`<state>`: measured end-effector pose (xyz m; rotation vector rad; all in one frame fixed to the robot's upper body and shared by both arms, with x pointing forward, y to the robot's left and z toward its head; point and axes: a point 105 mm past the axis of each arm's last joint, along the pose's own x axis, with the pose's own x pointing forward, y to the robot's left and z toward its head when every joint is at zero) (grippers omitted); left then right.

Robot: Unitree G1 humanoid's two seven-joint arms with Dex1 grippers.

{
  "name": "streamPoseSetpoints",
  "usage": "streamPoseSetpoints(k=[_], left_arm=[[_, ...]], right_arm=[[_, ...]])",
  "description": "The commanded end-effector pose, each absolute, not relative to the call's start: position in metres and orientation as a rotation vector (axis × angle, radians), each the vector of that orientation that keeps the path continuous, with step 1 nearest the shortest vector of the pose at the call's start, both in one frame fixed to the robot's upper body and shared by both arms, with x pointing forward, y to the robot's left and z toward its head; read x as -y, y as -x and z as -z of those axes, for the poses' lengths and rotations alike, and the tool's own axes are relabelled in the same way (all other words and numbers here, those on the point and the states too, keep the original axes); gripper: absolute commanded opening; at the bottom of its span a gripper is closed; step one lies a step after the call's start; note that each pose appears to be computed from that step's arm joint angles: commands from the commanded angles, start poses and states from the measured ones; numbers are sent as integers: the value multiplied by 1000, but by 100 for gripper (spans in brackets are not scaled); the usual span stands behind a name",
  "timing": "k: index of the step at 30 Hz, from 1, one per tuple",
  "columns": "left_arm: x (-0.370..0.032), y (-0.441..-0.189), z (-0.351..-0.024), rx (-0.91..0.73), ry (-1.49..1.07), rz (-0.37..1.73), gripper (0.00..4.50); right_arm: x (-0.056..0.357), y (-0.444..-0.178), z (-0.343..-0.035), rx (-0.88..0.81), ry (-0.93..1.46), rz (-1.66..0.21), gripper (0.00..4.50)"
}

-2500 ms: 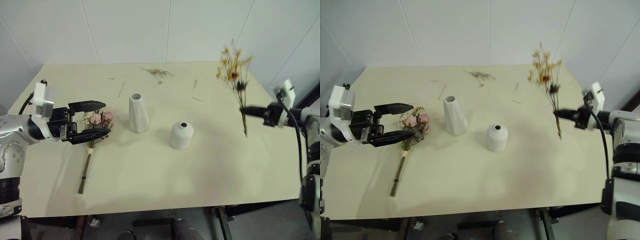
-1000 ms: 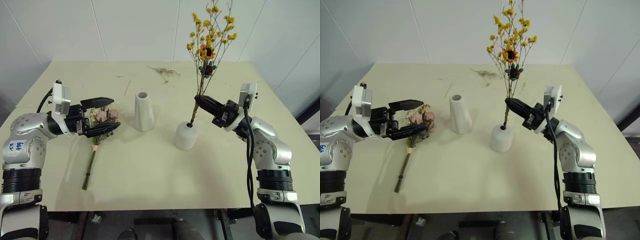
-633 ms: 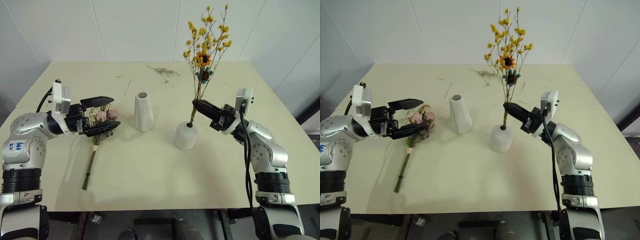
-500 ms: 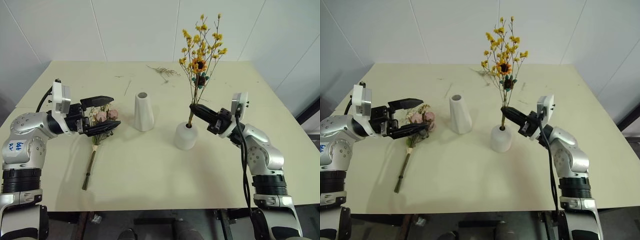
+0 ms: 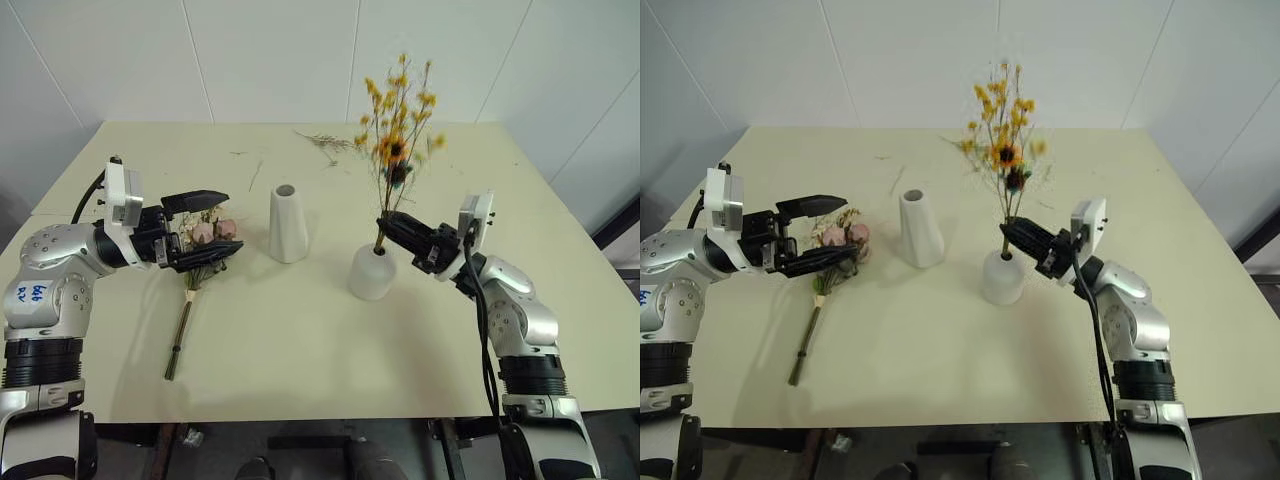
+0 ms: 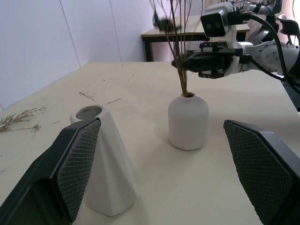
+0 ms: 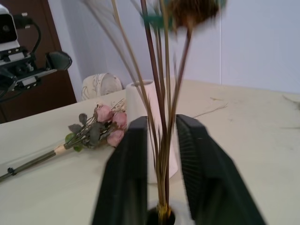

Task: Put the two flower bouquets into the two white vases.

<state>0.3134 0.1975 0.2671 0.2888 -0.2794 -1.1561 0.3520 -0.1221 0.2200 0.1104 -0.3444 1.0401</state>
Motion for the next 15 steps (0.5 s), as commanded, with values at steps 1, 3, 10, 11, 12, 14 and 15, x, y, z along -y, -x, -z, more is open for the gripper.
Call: streamPoseSetpoints(k=[1,3,10,11,12,14,15], left_arm=[[-201,-307,-278,324,-318,1136,450],[-203,-308,-275,307,-332,1123,450],[-231,-318,-260,137,-397,951,450],[-239,-323,-256,81,-404,889,450],[-245,-325,-254,43,-408,849,450],[-256,-326,-249,-33,-426,790,450],[-263,-328,-245,-100,-433,739,450]], right_arm=[[126,-344,-231,390,-52,-1055,239],[131,-343,-230,389,-23,-1041,313],[167,-325,-228,300,79,-1035,447],[174,-322,-230,290,104,-1031,447],[180,-320,-232,288,128,-1022,447],[190,-316,-239,288,169,-1010,447],[197,-314,-244,291,199,-1003,447]])
